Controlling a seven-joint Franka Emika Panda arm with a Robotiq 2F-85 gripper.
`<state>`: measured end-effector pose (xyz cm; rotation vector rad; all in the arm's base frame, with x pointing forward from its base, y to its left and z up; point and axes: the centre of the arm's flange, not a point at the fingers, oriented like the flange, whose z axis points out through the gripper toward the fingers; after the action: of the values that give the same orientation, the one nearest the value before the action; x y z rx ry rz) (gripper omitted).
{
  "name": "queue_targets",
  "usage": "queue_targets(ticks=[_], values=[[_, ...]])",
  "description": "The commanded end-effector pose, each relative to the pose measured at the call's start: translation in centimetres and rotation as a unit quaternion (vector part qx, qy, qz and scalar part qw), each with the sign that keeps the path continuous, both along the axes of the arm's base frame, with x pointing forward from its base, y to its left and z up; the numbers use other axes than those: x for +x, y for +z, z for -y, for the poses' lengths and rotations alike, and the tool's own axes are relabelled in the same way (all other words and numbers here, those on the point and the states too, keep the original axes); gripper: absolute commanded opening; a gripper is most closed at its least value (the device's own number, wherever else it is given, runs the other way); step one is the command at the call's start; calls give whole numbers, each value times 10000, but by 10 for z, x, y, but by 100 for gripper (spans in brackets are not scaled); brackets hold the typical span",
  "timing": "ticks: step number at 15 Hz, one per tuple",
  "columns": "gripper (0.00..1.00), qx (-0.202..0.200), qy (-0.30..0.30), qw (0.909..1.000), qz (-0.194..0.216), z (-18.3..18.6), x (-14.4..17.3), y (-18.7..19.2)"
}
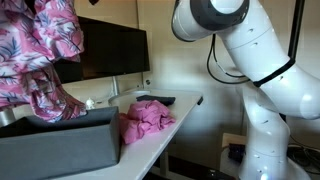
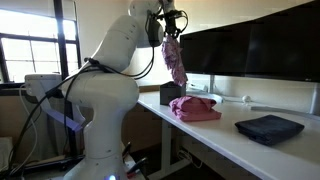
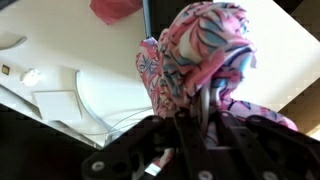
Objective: Pick up one cloth and put it in the box
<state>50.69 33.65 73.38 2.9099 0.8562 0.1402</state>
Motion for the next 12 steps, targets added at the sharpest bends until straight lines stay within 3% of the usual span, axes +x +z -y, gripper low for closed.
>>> queue_targets(ticks=[1, 7, 12], values=[[12, 413, -188, 9970, -619, 11, 30, -23], [12, 995, -302, 9791, -1750, 20, 73, -118], [12, 909, -867, 9652, -2293, 31, 89, -189]])
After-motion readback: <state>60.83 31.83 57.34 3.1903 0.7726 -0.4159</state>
